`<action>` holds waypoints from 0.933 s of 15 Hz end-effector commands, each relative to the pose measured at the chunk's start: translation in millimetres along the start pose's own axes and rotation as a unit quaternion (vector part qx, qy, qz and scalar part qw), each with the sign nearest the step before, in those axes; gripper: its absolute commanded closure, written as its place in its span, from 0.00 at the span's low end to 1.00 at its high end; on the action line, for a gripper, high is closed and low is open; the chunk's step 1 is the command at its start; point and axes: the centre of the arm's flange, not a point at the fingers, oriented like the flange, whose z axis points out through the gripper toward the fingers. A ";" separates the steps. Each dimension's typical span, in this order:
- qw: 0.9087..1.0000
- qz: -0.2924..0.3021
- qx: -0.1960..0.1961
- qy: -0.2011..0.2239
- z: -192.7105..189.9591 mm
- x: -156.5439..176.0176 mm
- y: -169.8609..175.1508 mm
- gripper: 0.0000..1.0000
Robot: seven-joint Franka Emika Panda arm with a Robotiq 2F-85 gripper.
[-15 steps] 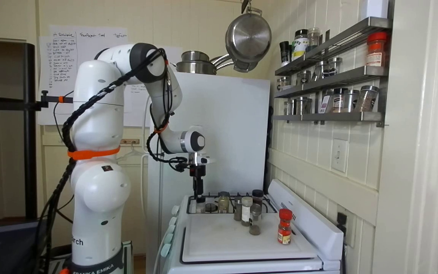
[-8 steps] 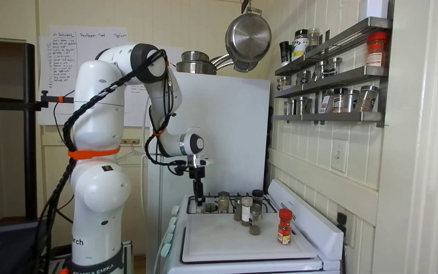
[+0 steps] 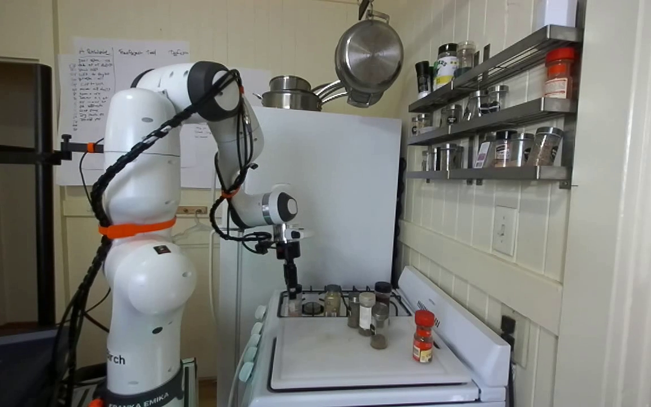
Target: Put the jar on the shelf
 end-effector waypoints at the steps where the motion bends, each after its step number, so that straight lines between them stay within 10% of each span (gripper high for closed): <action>1: 0.999 0.031 -0.032 0.011 -58.2 -25.6 8.6 0.75; 13: 0.987 0.036 -0.138 0.079 -259.1 -41.1 166.0 0.75; 14: 0.988 0.064 -0.130 0.051 -233.1 -35.4 124.4 0.50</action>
